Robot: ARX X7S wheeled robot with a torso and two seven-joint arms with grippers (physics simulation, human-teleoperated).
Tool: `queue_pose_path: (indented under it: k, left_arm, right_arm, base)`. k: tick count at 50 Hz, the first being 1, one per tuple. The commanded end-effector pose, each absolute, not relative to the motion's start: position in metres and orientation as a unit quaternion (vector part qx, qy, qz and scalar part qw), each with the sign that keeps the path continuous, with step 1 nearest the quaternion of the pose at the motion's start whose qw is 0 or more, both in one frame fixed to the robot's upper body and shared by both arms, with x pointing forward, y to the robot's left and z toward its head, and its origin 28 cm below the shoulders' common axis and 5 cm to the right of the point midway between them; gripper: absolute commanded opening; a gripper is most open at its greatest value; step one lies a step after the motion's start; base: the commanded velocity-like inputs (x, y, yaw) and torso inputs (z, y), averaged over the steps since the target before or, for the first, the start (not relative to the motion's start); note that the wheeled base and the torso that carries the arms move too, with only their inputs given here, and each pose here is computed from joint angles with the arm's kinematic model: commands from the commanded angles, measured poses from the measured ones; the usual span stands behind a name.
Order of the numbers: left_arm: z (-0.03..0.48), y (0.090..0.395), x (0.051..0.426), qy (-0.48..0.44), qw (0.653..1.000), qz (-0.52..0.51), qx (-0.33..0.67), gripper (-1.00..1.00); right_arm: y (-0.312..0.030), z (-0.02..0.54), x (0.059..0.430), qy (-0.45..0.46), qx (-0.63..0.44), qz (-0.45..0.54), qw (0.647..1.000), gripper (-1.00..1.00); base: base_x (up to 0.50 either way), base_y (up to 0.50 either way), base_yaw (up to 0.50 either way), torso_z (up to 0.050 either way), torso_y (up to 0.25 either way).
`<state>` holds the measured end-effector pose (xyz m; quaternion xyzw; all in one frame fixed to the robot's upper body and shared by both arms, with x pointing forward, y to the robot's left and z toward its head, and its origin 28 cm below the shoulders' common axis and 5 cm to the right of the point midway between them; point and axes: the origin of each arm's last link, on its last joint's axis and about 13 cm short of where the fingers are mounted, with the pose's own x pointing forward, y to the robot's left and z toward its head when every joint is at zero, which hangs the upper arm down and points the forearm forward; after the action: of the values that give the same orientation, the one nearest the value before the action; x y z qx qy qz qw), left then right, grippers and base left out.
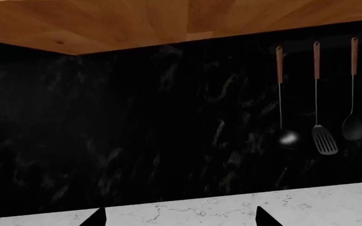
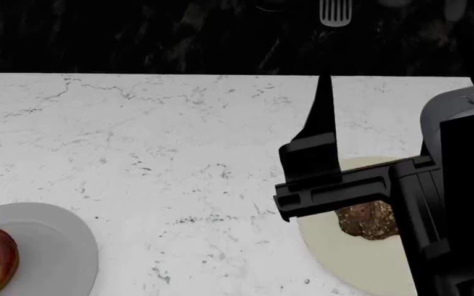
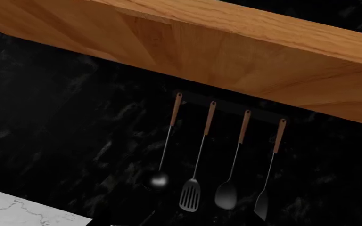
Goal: Place all breads on the cutting board.
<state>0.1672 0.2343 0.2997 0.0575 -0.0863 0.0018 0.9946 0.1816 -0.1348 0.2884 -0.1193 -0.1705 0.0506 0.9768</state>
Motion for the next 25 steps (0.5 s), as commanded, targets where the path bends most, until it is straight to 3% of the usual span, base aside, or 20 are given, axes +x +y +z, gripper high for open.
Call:
queue_pose_path:
  k: [1,25]
  left_arm:
    - [0.2988,0.2341,0.1675,-0.08,0.995,-0.002,0.056,1.0]
    - [0.3027,0.2313,0.1673,-0.085,0.995,-0.006,0.057,1.0]
  right_arm:
    - [-0.1345,0.2905,0.1821,-0.17,-0.121,0.05,0.977,1.0]
    - [-0.1378,0.2945,0.1868,-0.147,-0.101,0.04,0.983,1.0]
  base:
    - [0.3,0.0,0.0,0.0,0.0]
    - [0.26,-0.01,0.0,0.0,0.001]
